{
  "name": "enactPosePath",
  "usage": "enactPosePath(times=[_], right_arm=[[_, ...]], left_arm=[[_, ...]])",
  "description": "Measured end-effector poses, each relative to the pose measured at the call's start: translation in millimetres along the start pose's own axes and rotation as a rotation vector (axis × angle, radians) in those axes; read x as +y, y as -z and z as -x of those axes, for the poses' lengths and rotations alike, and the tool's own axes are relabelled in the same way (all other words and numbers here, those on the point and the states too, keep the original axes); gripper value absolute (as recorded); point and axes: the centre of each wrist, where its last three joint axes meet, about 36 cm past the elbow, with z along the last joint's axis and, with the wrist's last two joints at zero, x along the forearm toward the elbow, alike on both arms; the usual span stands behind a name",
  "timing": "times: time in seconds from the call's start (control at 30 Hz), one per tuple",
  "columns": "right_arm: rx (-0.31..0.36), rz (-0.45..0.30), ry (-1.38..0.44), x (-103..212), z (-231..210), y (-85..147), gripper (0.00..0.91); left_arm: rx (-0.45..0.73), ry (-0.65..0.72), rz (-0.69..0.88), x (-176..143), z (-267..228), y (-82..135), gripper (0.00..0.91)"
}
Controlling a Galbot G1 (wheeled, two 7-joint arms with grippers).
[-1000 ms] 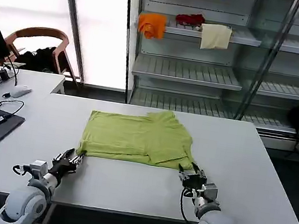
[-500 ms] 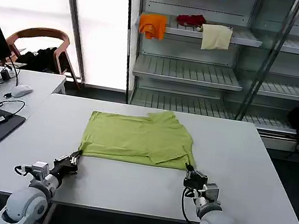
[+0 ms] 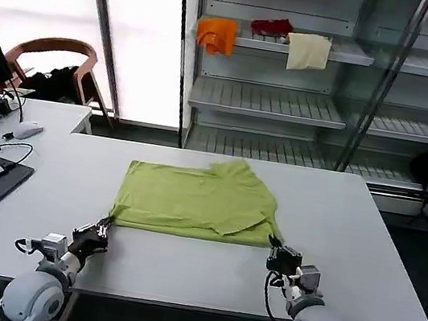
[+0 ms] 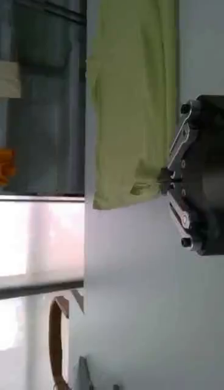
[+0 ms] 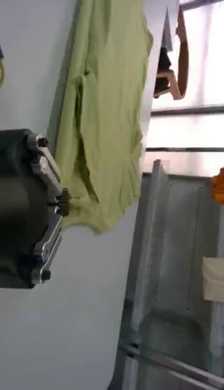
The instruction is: Fold and organize the clothes.
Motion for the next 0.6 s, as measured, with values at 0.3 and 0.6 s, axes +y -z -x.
enactPosePath(times=[0.3,0.6], right_arm=[[0.003,-0.022,0.02,5.5,-25.9,3.7,0.0],[0.022,-0.031,0.034,17.4,-53.9,-0.2,0.0]], left_arm=[[-0.006,0.03,0.032,-16.3,-34.5,17.3,0.0],[0.021,0.076,0.057,-31.4,-77.9,16.5,0.0]])
